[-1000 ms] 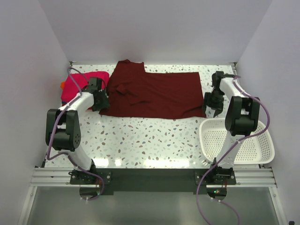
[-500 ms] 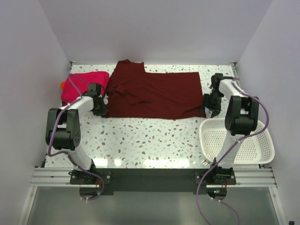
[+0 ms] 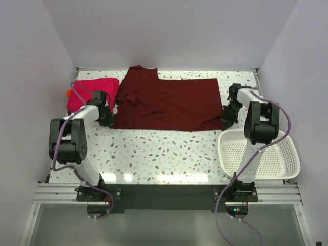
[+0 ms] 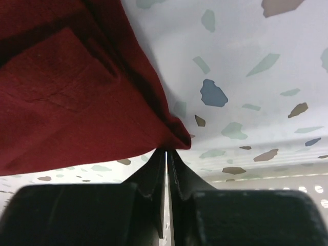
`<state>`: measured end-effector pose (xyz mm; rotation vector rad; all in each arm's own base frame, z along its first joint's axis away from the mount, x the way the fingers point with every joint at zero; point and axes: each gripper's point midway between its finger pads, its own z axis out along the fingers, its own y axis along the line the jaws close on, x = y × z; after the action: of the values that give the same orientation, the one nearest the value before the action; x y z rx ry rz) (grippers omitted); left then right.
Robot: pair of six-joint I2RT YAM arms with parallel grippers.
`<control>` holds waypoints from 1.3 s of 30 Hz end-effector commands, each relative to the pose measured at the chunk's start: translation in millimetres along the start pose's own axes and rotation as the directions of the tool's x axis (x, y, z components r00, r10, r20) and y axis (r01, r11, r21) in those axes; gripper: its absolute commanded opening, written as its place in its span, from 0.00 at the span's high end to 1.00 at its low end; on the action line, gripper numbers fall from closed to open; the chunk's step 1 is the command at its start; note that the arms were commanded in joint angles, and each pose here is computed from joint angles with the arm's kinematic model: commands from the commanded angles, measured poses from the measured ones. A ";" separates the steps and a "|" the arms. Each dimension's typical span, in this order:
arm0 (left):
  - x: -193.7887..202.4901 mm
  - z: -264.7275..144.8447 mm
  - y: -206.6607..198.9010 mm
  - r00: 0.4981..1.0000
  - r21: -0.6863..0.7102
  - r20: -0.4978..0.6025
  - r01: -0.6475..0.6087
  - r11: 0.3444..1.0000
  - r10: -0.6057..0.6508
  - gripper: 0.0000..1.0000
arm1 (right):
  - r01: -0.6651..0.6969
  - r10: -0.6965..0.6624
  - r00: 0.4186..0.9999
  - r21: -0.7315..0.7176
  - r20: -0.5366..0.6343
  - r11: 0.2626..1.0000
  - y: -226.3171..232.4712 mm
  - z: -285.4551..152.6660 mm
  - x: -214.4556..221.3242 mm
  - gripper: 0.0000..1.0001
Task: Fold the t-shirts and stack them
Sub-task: Fold the tshirt
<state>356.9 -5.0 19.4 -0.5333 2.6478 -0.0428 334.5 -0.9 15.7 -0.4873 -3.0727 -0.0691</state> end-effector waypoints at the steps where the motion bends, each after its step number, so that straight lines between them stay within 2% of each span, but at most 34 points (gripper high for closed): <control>1: -3.7 -1.2 17.4 1.000 -0.031 0.008 0.004 1.000 -0.004 1.00 | 0.011 -0.012 1.000 0.028 0.001 1.000 -3.6 -0.7 -3.5 1.00; 11: 2.7 -22.4 21.2 1.000 -0.024 0.008 0.030 0.999 -0.029 1.00 | 0.060 -0.059 0.998 0.196 -0.013 0.979 -37.7 -24.6 9.8 1.00; 26: 58.7 -48.1 23.1 0.994 0.026 -0.096 0.056 0.998 -0.053 0.98 | 0.054 -0.056 0.998 0.316 -0.003 0.947 -65.8 -47.2 36.7 1.00; 28: 60.3 -54.0 19.1 0.995 0.046 -0.092 0.050 0.998 -0.046 0.81 | 0.048 -0.054 0.999 0.321 0.008 0.946 -66.6 -52.3 36.0 1.00; 29: 62.2 -56.3 18.1 0.995 0.050 -0.097 0.042 0.998 -0.037 0.60 | 0.042 -0.050 0.999 0.320 0.015 0.947 -66.1 -54.5 35.2 1.00; 30: 60.0 -59.3 16.7 0.995 0.056 -0.089 0.039 0.998 -0.034 0.51 | 0.038 -0.047 0.999 0.322 0.022 0.946 -66.3 -58.2 34.9 0.94; 31: 56.2 -63.8 14.9 0.997 0.062 -0.073 0.034 0.997 -0.029 0.43 | 0.027 -0.044 0.998 0.320 0.046 0.947 -65.4 -65.2 31.4 0.74; 32: 55.4 -67.4 12.8 0.997 0.067 -0.072 0.021 0.998 -0.016 0.34 | 0.018 -0.041 0.997 0.325 0.061 0.946 -66.0 -69.3 29.1 0.66; 34: 39.0 -78.4 4.7 1.000 0.082 -0.028 0.007 0.997 -0.005 0.29 | 0.004 -0.039 0.994 0.318 0.105 0.948 -63.6 -83.6 22.8 0.54; 39: -3.6 -109.3 -30.5 0.996 0.132 0.078 -0.045 0.990 0.035 0.23 | -0.019 -0.035 0.984 0.299 0.175 0.954 -58.5 -110.9 11.3 0.43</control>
<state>296.7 -27.3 79.2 -0.5001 2.6724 -0.1616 303.6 -51.9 87.4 -0.4404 -3.1072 0.4056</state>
